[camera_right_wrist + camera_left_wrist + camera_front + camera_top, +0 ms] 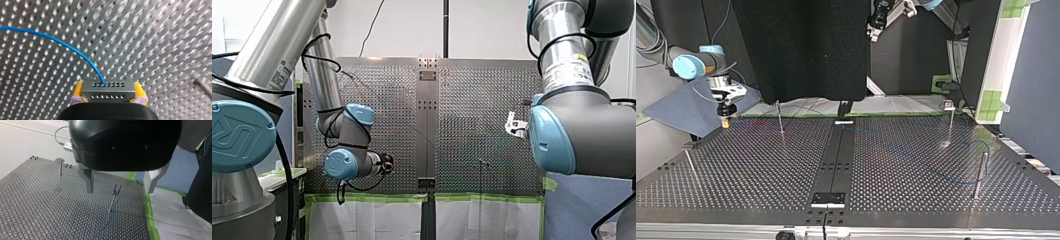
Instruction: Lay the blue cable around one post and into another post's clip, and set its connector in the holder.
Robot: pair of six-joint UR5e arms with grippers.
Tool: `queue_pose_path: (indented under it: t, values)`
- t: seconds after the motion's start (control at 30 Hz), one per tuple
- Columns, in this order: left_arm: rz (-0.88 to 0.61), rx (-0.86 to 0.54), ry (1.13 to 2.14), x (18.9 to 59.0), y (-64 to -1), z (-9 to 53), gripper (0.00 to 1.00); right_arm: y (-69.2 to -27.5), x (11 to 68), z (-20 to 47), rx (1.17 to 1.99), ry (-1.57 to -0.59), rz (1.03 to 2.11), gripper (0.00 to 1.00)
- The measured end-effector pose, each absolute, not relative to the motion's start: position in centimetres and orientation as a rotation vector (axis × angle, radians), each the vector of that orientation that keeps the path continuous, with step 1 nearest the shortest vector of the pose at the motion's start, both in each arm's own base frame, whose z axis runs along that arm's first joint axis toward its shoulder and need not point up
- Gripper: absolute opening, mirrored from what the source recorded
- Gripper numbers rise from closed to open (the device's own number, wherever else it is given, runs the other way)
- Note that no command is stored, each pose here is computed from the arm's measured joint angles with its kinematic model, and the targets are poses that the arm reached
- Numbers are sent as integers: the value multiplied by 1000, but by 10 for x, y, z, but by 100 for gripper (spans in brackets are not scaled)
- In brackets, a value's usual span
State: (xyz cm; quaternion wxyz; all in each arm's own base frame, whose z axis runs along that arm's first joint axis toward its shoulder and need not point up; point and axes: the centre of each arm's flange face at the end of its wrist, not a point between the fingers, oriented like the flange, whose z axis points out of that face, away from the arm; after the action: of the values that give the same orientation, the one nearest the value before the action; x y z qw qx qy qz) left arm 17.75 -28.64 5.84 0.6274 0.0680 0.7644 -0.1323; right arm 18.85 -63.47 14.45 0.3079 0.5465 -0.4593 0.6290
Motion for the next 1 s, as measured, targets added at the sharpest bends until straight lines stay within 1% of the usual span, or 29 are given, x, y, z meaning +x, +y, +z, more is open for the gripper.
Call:
queue_pose_path:
  t: [0.27,1.0]
  values:
    - [-304,156,1752,178,-287,59,100,-629,203,164,1453,-1187,1681,17]
    - [-307,154,1747,180,-288,59,100,-617,230,252,1423,-1081,1751,17]
